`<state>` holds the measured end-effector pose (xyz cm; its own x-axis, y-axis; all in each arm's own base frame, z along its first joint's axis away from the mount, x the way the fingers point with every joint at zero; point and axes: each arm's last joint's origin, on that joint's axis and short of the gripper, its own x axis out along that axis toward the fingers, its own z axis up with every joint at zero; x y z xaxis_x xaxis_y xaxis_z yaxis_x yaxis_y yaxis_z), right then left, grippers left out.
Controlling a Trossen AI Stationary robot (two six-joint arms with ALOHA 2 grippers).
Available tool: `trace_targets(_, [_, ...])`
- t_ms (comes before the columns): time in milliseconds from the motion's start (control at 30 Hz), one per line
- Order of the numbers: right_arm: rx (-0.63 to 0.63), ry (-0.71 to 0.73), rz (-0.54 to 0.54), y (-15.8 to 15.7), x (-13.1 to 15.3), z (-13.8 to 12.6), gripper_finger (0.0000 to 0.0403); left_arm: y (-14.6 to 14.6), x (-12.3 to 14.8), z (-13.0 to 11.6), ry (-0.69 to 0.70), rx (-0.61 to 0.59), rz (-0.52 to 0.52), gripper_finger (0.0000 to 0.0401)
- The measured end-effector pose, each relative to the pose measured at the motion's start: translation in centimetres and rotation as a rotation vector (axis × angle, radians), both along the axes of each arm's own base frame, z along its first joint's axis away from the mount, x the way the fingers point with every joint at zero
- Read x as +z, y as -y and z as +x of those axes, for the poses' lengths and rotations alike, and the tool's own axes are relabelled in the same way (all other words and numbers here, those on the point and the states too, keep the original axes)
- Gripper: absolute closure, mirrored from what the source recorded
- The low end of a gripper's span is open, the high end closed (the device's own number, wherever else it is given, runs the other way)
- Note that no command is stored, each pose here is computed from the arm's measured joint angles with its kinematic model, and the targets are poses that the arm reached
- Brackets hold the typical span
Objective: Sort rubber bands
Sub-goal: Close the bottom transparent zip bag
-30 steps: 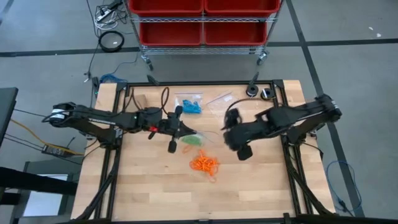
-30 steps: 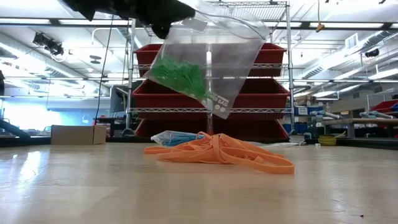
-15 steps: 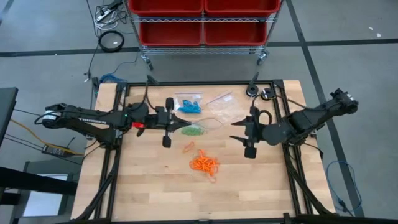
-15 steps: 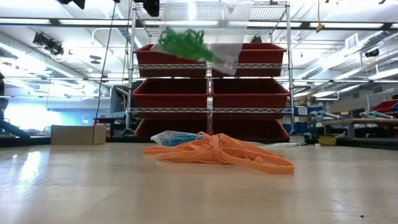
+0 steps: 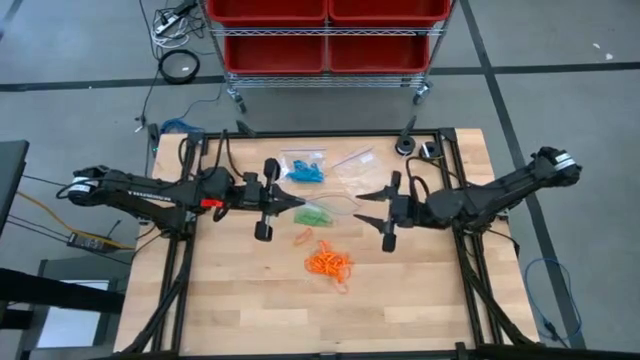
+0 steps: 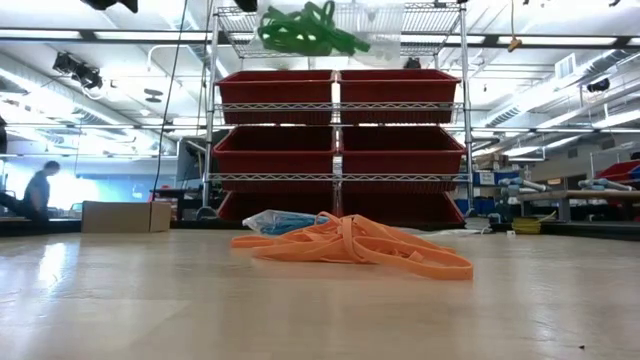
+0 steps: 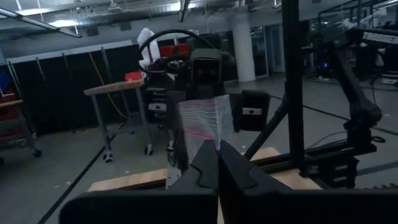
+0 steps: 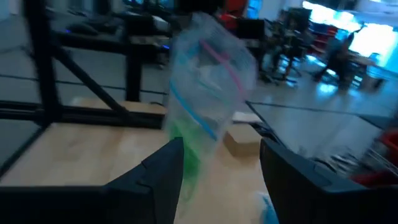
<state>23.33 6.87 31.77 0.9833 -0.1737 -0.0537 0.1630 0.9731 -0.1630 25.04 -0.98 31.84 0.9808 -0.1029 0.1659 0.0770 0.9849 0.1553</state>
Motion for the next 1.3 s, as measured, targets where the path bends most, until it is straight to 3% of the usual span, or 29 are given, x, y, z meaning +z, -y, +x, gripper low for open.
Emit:
trace_targets(367, [0.098,0.103,-0.002,0.1,0.59,0.99,0.0232,0.08,0.0,0.01,0.0,0.005,-0.002,0.0401])
trace_targets(633, [0.101,0.109,-0.012,0.08,0.67,0.98,0.0249,0.07,0.14,-0.01,0.016,0.006,-0.003,0.0401])
trace_targets(1300, [0.1,0.121,-0.067,0.08,0.86,0.97,0.0372,0.1,0.12,-0.01,0.012,-0.003,-0.008,0.0401])
